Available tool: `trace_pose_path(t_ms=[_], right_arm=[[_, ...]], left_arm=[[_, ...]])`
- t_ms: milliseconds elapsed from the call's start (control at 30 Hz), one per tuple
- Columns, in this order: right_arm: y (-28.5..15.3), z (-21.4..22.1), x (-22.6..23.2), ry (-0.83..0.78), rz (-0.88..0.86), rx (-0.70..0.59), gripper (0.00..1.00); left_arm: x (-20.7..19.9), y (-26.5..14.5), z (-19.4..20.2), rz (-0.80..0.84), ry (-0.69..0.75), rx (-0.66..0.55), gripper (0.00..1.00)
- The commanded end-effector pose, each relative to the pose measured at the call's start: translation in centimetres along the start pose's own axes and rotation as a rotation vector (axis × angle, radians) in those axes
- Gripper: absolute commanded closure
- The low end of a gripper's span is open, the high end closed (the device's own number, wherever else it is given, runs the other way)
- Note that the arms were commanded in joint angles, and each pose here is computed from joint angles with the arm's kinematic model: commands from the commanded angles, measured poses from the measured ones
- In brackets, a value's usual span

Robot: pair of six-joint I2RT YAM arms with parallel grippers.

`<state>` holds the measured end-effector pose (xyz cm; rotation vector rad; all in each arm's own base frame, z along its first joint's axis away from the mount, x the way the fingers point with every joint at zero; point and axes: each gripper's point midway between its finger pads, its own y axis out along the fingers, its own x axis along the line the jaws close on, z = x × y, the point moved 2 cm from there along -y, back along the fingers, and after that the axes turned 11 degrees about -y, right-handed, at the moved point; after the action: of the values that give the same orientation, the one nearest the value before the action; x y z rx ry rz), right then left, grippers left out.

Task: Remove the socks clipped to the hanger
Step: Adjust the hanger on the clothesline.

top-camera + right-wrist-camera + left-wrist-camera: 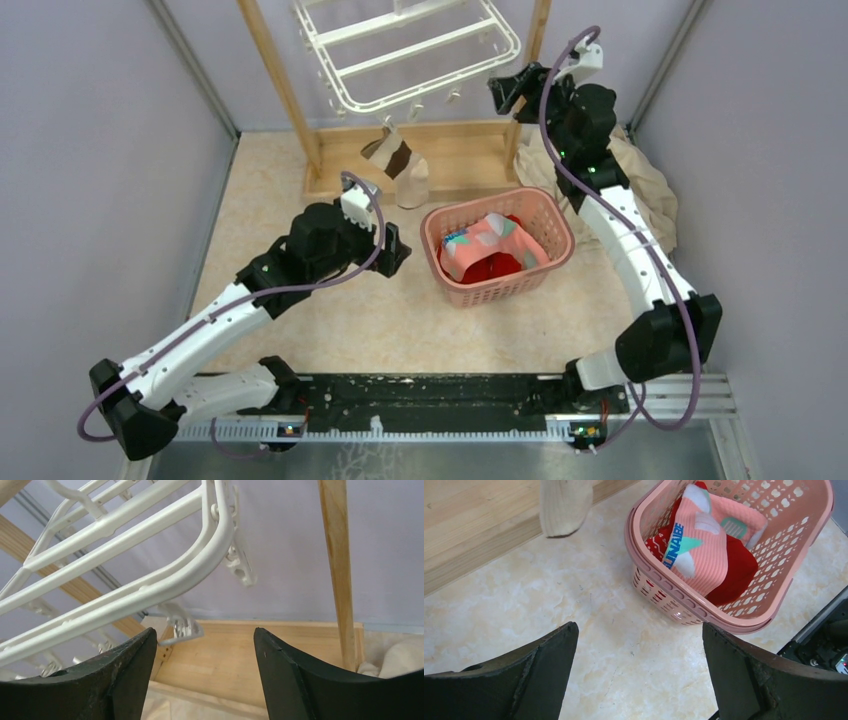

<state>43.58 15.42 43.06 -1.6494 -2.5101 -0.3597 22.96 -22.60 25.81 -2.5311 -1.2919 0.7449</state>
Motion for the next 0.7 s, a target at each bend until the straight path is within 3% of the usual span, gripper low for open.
trace_pose_path(t_ms=[0,100,667], right_arm=[[-2.6,-0.9,1.0,0.035,-0.027,-0.002,0.27],[-3.6,-0.2,1.1,0.049,-0.029,0.022,0.23],[-7.2,-0.1,3.8,0.107,-0.120,0.064,0.23]], left_arm=[[0.1,-0.3,-1.9,0.009,0.015,-0.130,0.01],[0.5,0.1,-1.6,-0.001,0.023,-0.140,0.01],[1.9,1.9,-1.0,-0.046,0.066,-0.204,0.01]])
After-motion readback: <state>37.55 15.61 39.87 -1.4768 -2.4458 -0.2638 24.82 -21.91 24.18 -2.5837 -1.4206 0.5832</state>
